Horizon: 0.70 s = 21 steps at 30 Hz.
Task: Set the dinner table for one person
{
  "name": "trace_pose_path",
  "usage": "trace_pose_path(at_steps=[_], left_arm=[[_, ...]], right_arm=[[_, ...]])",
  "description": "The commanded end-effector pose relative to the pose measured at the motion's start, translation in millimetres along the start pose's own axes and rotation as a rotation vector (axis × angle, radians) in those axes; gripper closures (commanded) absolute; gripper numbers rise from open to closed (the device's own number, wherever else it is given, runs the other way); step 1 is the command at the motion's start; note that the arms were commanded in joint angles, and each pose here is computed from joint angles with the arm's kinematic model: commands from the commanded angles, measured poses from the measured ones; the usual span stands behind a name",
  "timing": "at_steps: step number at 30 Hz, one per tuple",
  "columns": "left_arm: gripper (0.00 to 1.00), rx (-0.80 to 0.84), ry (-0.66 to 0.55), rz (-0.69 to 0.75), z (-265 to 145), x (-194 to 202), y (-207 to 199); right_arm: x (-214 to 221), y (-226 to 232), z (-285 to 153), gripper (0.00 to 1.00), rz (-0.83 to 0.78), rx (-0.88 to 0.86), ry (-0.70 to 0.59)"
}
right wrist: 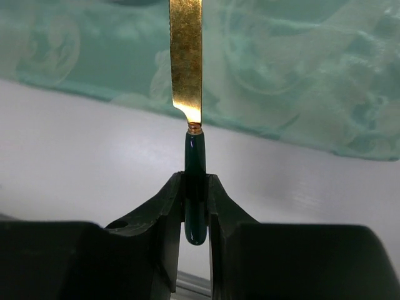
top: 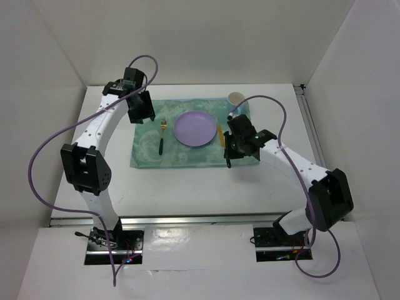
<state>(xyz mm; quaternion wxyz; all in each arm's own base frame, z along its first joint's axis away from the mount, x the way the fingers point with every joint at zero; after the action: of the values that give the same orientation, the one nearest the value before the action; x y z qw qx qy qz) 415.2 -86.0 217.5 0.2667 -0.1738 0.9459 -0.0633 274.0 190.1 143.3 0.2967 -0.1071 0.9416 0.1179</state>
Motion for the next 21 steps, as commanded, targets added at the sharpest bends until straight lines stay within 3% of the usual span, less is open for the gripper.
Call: trace_pose_path(at_steps=[1,9,12,21], left_arm=[[0.41,0.019,0.009,-0.02,-4,6,0],[0.41,0.013,0.02,-0.019,-2,10,2],[0.41,0.015,0.034,-0.019,0,13,3],[0.41,0.014,0.035,-0.019,3,14,3]], right_arm=[[-35,-15,12,1.0,0.141,0.03,-0.043],[-70,-60,52,1.0,0.214,0.093,-0.053],[-62,-72,70,1.0,0.233,0.121,0.003],[-54,-94,102,1.0,0.237,0.137,0.011]])
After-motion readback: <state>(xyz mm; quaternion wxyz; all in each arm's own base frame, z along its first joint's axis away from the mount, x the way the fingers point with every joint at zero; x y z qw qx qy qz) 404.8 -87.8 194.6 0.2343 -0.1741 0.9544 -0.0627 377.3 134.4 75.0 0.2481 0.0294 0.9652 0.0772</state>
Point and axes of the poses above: each gripper's point midway between its finger pads, its own z axis out along the fingers, its own y axis along the line the jaws close on, x = y × z, the point moved 2 cm from there along -z, back along the fingers, and after that the axes turned 3 degrees about -z, right-handed, at the moved point
